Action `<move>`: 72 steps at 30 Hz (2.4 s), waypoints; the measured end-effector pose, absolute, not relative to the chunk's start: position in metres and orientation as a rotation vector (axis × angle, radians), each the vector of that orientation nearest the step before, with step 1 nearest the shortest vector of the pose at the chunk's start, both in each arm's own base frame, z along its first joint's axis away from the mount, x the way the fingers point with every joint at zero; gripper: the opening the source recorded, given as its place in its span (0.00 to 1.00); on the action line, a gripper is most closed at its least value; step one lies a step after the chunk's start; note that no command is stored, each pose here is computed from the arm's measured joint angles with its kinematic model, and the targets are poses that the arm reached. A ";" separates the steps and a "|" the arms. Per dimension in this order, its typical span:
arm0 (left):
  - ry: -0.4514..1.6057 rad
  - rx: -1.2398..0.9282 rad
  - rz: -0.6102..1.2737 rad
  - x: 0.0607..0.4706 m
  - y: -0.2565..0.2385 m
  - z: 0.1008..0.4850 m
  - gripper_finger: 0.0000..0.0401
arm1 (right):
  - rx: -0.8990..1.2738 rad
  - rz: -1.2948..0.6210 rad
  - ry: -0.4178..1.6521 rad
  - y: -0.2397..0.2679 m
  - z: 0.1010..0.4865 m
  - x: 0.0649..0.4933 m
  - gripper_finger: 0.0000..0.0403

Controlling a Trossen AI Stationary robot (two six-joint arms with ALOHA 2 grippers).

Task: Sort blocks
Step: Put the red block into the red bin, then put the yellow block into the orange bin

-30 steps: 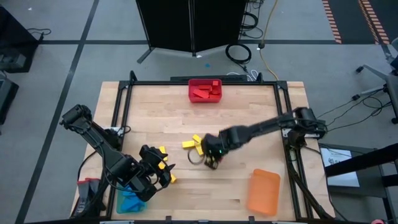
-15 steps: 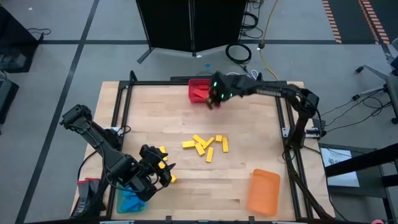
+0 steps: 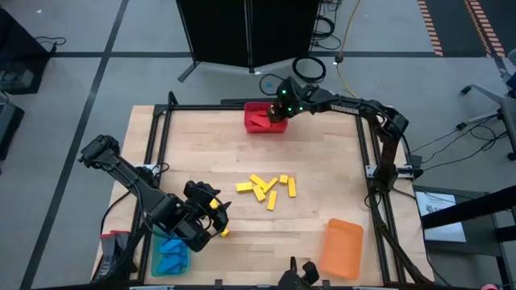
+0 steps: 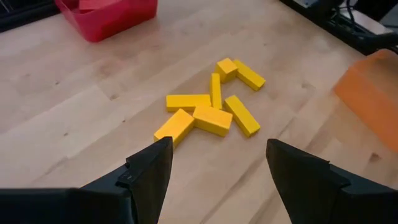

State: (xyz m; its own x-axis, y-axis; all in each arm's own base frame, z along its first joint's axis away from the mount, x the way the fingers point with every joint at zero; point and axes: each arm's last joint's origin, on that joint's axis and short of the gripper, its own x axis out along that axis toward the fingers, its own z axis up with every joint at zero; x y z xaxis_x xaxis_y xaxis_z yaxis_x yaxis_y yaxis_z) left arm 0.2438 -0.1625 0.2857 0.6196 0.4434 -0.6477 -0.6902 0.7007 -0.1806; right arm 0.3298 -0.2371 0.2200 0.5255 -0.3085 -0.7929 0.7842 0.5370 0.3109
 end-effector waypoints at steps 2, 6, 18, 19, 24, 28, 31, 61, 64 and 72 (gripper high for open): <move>0.612 -0.441 0.676 0.244 -0.162 0.286 0.66 | 0.728 -0.726 0.753 -0.238 0.214 0.332 0.20; 0.614 -0.440 0.675 0.244 -0.163 0.286 0.66 | 0.731 -0.733 0.760 -0.241 0.205 0.336 0.25; 0.666 -0.423 0.648 0.243 -0.163 0.285 0.66 | 0.785 -0.665 0.727 -0.243 0.227 0.342 0.59; 0.672 -0.424 0.647 0.243 -0.163 0.284 0.66 | 0.791 -0.598 0.723 -0.243 0.235 0.344 0.58; 0.721 -0.390 0.620 0.242 -0.164 0.283 0.66 | 0.777 -0.198 0.751 -0.211 0.296 0.356 0.53; 0.722 -0.387 0.620 0.242 -0.164 0.283 0.66 | 0.651 0.005 0.958 -0.149 0.321 0.355 0.50; 0.722 -0.384 0.618 0.241 -0.164 0.283 0.66 | 0.528 0.120 1.217 -0.096 0.315 0.346 0.49; 0.708 -0.389 0.583 0.237 -0.173 0.284 0.66 | 0.746 -0.582 1.166 -0.006 0.177 0.311 0.49; 0.708 -0.389 0.583 0.237 -0.173 0.284 0.66 | 0.758 -0.596 1.155 -0.005 0.177 0.312 0.49; 0.703 -0.397 0.579 0.238 -0.174 0.284 0.66 | 0.782 -0.634 1.139 0.002 0.177 0.312 0.49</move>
